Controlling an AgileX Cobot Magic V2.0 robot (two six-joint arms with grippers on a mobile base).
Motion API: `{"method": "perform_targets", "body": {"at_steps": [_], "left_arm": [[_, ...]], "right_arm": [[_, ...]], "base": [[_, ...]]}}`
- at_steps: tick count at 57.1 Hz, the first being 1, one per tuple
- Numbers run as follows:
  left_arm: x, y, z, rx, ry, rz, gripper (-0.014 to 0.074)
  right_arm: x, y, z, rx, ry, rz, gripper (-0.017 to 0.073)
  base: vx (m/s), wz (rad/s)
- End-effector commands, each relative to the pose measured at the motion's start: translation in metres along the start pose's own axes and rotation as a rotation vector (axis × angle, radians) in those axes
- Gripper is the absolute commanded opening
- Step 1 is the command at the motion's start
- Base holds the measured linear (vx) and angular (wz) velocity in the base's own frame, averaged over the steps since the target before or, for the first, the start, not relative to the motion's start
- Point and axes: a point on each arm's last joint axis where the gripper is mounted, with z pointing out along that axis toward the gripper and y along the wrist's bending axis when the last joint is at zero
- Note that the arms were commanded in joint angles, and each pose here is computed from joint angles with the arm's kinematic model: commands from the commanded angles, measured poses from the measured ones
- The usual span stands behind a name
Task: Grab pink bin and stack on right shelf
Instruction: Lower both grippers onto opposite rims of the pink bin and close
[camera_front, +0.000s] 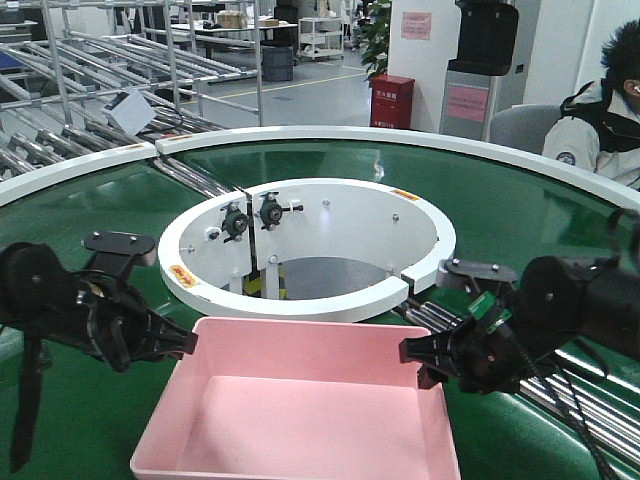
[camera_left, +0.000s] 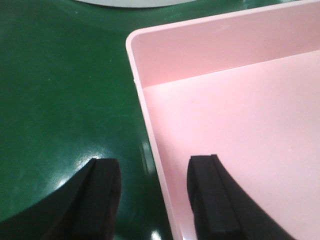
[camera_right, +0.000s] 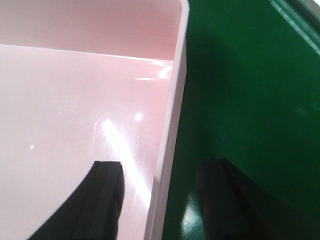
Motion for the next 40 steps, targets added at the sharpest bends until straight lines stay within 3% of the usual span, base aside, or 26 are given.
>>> {"method": "perform_targets", "body": {"at_steps": [1,30,35,40], "left_arm": [[-0.023,-0.004,-0.010,0.011,-0.099,0.000,0.0448],[-0.003,0.001,0.050,0.041,0.093,-0.032,0.0444],[-0.003,0.001,0.051,0.046,0.090,-0.045,0.0408],[-0.004,0.000,0.051,0.060,0.081,-0.065,0.0312]], "right_arm": [[-0.018,0.005,-0.012,-0.031,-0.113,0.006,0.0390],[-0.014,0.001,0.023,-0.022,-0.065,0.023,0.0356],[-0.013,0.002,0.029,-0.034,-0.056,0.044,0.0319],[-0.014,0.003,0.031,-0.052,-0.060,0.070,0.0244]], "base": [[0.00,0.00],[0.00,0.00],[0.00,0.00],[0.00,0.00]]}}
